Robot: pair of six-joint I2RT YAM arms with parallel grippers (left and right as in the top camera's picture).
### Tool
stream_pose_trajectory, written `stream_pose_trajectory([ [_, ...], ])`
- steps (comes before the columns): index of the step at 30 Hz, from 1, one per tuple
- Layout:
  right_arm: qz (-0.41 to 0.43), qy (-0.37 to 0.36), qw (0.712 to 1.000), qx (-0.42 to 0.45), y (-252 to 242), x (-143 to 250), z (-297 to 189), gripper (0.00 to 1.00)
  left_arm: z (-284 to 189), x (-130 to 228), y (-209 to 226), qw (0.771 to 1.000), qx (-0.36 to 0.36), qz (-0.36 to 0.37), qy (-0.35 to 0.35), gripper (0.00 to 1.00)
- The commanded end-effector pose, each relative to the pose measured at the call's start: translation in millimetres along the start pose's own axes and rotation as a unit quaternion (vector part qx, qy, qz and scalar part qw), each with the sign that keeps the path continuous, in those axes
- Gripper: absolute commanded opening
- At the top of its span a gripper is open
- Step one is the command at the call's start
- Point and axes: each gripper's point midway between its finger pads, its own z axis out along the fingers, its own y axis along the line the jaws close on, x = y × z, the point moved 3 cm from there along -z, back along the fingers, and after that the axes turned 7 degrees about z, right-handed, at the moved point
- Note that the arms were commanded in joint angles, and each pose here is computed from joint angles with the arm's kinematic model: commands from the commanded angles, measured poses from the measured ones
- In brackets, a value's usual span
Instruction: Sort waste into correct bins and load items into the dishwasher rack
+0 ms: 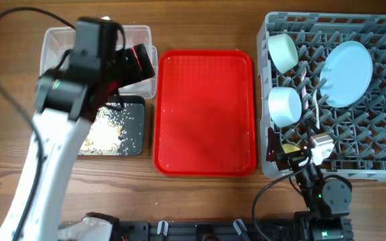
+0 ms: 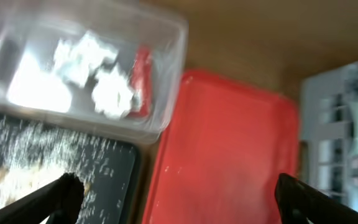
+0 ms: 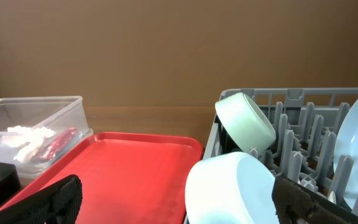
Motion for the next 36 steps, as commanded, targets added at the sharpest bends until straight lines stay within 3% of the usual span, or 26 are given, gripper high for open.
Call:
stream_pose_trajectory([
  [1,0.009,-0.006,1.000,0.002,-1,0,0,1.00,-21,1,-2,0.994,0.060,0.071,-0.058,1.00],
  [6,0.009,-0.006,1.000,0.002,-1,0,0,1.00,-28,15,5,0.983,0.099,0.090,-0.122,1.00],
  [13,0.009,-0.006,1.000,0.002,-1,0,0,1.00,-18,71,35,0.967,0.100,0.082,-0.219,1.00],
  [24,0.009,-0.006,1.000,0.002,-1,0,0,1.00,4,158,72,0.953,0.087,0.071,-0.281,1.00],
  [36,0.009,-0.006,1.000,0.002,-1,0,0,1.00,13,182,88,0.937,0.074,0.064,-0.336,1.00],
])
